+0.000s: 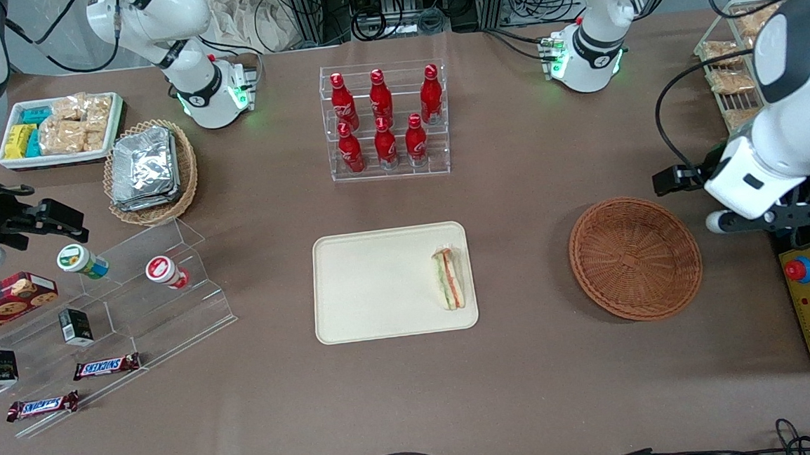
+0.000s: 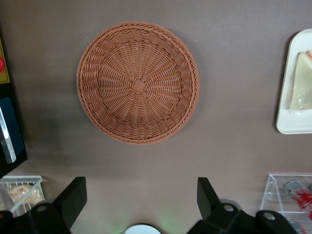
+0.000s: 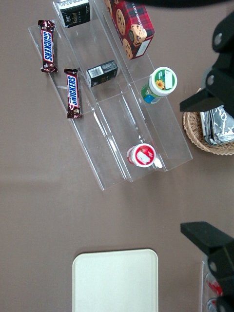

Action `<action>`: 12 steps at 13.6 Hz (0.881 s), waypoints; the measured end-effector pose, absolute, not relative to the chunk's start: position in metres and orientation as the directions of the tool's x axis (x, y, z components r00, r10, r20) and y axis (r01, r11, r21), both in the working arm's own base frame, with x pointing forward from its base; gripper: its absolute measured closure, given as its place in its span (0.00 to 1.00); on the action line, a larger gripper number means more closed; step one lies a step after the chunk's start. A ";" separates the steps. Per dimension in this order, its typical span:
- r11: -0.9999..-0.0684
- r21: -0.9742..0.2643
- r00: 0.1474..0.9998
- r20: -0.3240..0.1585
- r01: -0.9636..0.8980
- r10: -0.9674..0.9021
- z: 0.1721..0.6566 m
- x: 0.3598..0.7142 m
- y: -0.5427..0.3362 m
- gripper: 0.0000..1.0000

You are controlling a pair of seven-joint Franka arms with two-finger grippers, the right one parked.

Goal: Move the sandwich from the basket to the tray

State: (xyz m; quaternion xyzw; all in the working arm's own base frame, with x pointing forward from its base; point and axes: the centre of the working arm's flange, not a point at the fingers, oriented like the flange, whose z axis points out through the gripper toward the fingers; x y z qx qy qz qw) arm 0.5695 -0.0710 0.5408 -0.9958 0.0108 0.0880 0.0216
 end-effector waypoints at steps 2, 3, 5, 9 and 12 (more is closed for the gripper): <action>-0.998 -0.044 0.987 -0.158 -0.032 -0.025 0.538 0.553 -0.063 0.00; -0.998 -0.045 0.987 -0.156 -0.033 -0.025 0.538 0.548 -0.060 0.00; -0.998 -0.045 0.987 -0.156 -0.033 -0.026 0.538 0.545 -0.058 0.00; -0.998 -0.046 0.987 -0.158 -0.034 -0.027 0.538 0.545 -0.058 0.00; -0.998 -0.045 0.987 -0.156 -0.033 -0.025 0.538 0.545 -0.057 0.00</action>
